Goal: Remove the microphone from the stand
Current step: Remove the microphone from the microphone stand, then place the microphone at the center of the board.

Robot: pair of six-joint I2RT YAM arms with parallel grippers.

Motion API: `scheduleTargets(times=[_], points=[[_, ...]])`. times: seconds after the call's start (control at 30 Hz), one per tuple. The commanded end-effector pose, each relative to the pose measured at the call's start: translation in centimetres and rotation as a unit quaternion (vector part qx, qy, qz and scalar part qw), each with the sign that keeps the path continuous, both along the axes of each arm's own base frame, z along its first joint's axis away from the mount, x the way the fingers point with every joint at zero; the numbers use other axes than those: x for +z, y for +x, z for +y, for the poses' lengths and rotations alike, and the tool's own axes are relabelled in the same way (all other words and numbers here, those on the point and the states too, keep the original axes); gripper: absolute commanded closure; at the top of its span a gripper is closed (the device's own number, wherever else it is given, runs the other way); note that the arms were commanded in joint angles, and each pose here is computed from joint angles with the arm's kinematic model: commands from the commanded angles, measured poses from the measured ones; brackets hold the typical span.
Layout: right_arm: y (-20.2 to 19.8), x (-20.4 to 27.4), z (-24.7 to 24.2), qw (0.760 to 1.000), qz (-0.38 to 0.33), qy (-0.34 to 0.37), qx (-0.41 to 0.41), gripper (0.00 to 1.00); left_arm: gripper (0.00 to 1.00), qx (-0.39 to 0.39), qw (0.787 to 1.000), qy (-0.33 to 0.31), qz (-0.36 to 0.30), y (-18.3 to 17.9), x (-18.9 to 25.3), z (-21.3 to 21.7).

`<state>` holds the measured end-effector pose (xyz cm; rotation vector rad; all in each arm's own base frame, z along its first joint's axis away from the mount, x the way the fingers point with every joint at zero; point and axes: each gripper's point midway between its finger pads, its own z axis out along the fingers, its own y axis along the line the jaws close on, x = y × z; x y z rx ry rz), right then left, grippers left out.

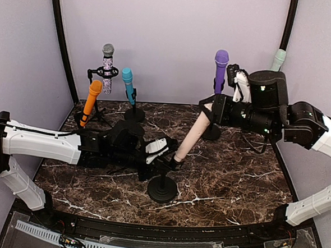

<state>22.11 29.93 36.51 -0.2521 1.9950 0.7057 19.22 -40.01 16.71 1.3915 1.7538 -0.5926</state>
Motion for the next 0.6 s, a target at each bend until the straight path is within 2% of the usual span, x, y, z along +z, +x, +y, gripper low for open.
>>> scheduleTargets(times=[0.0, 0.27, 0.43, 0.57], points=[[1.2, 6.0, -2.7, 0.991, -0.027, 0.102, -0.081, 0.89, 1.0, 0.004, 0.991, 0.13, 0.022, -0.9, -6.1, 3.9], [1.5, 5.7, -4.4, 0.991, -0.027, 0.071, -0.114, 0.88, 1.0, 0.011, 0.992, 0.124, 0.019, -0.8, -5.7, 3.8], [1.9, 3.4, -8.5, 0.983, 0.006, 0.001, -0.182, 0.89, 1.0, 0.031, 0.995, 0.096, 0.023, -0.6, -4.2, 3.8], [2.3, 0.7, -11.7, 0.975, 0.048, -0.058, -0.207, 0.88, 1.0, 0.062, 0.995, 0.065, 0.041, 0.0, -2.7, 4.4]])
